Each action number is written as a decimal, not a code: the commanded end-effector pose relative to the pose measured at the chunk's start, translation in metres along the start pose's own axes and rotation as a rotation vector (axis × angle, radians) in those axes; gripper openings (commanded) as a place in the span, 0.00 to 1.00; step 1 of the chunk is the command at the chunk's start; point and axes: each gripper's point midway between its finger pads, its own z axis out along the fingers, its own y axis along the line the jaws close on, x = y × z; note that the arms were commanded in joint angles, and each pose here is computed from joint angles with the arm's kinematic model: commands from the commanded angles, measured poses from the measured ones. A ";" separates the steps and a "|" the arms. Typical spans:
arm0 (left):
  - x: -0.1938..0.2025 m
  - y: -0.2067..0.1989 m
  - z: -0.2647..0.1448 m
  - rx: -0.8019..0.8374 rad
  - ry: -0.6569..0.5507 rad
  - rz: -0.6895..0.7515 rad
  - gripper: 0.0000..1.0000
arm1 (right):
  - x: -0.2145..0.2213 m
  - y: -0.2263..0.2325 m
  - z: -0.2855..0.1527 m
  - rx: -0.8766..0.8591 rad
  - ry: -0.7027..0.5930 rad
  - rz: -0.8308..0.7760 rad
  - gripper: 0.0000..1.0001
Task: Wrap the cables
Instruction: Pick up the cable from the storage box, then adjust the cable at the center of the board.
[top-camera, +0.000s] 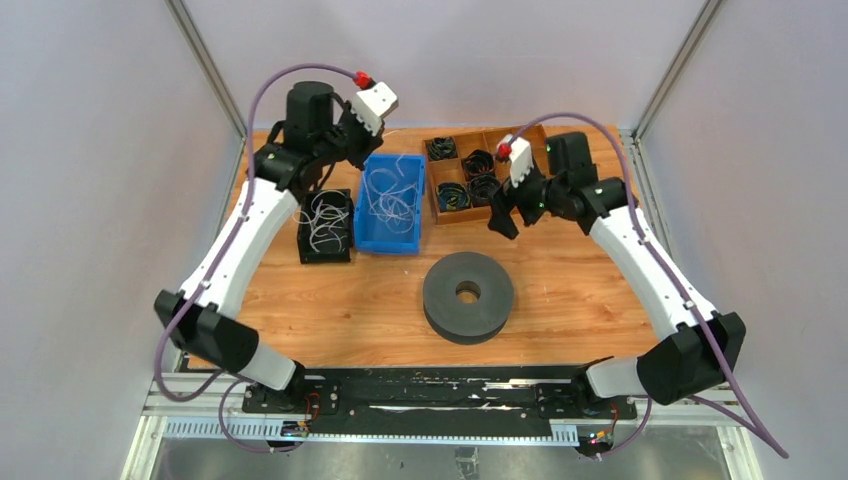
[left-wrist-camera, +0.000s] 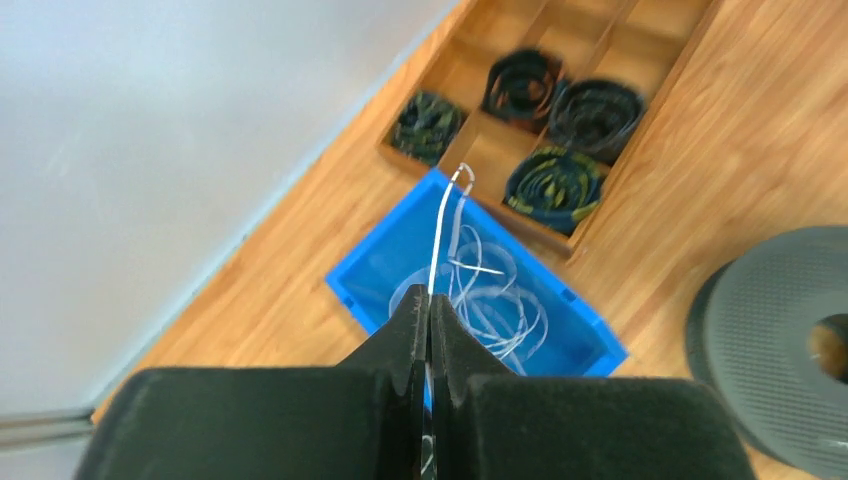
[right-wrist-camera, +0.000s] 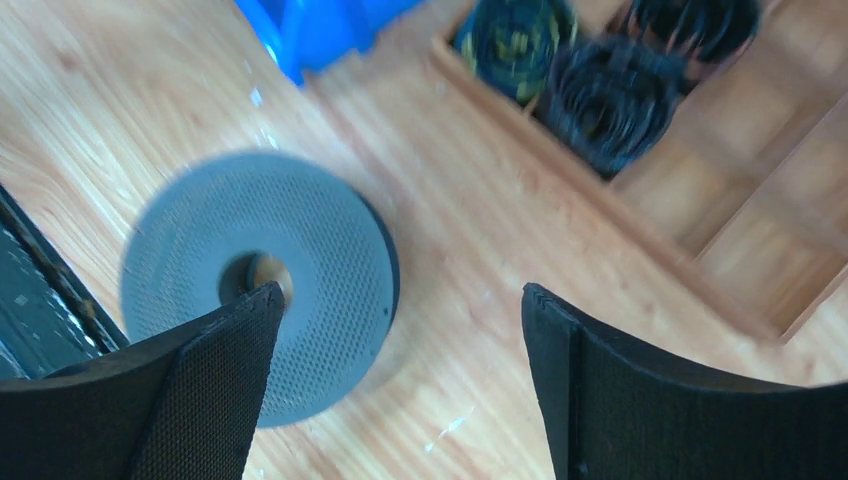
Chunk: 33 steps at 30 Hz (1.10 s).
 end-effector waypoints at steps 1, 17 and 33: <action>-0.057 -0.014 -0.046 0.043 -0.182 -0.050 0.00 | -0.071 0.014 -0.030 -0.090 -0.183 -0.010 0.88; -0.169 -0.075 -0.162 0.340 -0.581 -0.285 0.00 | -0.228 0.093 -0.109 -0.349 -0.624 -0.205 0.93; -0.120 -0.123 -0.131 0.542 -0.462 -0.344 0.00 | -0.228 0.103 -0.102 -0.263 -0.611 -0.380 0.82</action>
